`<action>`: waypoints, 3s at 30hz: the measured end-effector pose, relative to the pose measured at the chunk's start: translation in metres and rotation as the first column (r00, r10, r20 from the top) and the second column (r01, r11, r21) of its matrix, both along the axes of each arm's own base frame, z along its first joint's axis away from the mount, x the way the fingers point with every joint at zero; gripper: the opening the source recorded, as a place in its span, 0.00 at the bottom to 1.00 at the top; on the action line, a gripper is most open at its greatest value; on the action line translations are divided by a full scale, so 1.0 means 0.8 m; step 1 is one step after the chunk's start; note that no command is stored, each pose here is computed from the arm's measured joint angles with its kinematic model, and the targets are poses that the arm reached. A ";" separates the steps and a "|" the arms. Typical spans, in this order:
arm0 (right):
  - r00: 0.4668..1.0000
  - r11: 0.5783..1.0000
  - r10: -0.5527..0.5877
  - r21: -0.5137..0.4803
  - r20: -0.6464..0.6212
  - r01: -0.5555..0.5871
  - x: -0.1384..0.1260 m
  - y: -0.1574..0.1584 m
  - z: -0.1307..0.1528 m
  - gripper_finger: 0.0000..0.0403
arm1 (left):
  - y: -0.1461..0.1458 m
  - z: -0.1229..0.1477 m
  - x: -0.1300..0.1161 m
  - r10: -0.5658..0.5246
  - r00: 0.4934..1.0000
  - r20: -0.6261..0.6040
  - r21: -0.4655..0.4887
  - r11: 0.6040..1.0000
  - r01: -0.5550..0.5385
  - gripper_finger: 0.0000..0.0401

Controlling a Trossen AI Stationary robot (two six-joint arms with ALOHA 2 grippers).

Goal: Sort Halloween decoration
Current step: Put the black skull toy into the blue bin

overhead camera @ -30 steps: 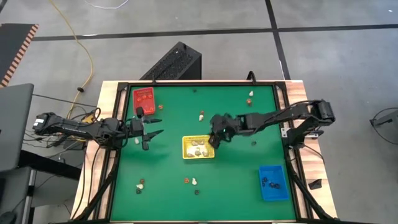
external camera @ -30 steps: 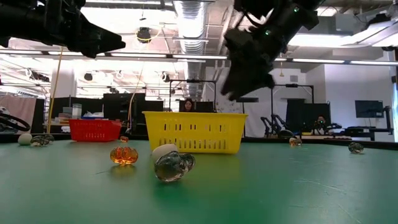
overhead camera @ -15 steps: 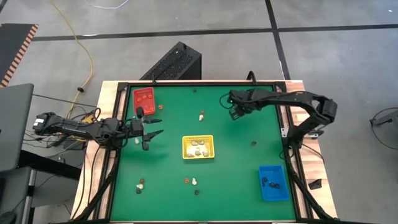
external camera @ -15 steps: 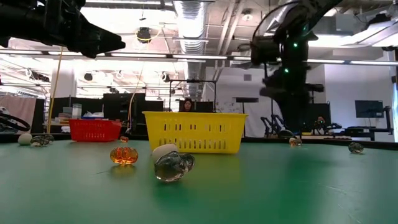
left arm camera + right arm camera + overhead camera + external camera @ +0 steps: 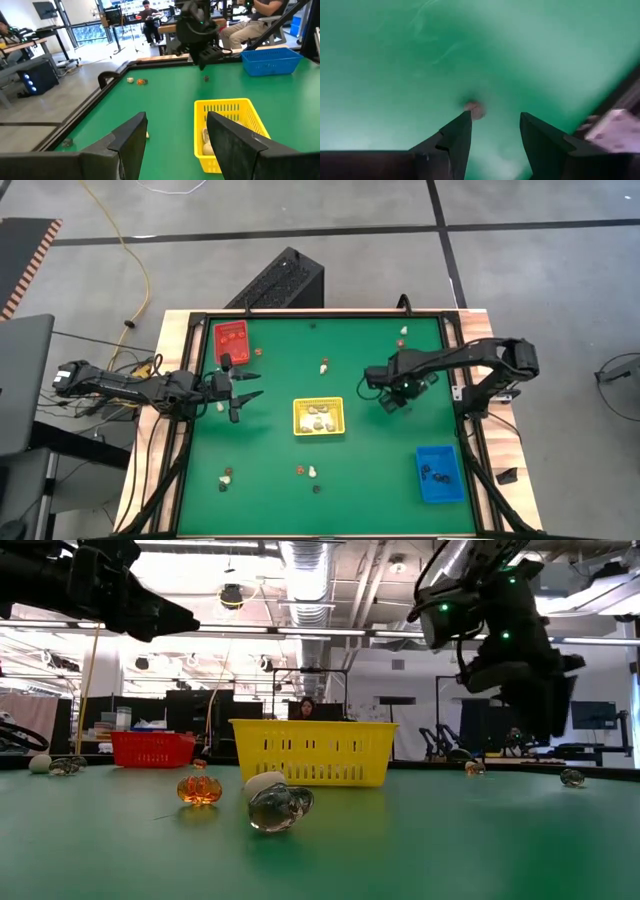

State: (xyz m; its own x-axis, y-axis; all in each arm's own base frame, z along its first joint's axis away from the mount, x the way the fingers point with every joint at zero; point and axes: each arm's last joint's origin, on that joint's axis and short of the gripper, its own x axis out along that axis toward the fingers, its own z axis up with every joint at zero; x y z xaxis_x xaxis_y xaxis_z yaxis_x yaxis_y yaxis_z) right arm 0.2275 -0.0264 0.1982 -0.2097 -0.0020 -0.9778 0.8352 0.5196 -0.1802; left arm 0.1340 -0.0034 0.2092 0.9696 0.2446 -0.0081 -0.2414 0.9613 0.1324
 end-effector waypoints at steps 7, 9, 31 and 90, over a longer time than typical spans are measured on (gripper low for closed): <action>1.000 0.998 0.013 0.058 0.016 -0.014 -0.012 0.007 -0.037 0.49 | 0.000 0.001 0.000 -0.002 1.000 0.010 -0.008 1.000 0.002 0.49; 0.999 0.997 0.013 0.077 0.045 -0.016 -0.013 0.007 -0.046 0.49 | 0.000 0.001 0.000 -0.002 1.000 0.011 -0.008 1.000 0.002 0.49; 0.995 0.998 0.005 0.069 0.100 -0.012 -0.003 0.009 -0.041 0.49 | 0.000 0.001 0.000 -0.001 1.000 0.010 -0.001 1.000 0.001 0.49; 0.987 0.979 0.153 0.130 0.044 -0.157 -0.019 0.029 -0.057 0.29 | 0.000 0.001 0.000 0.000 1.000 0.010 -0.008 1.000 0.000 0.49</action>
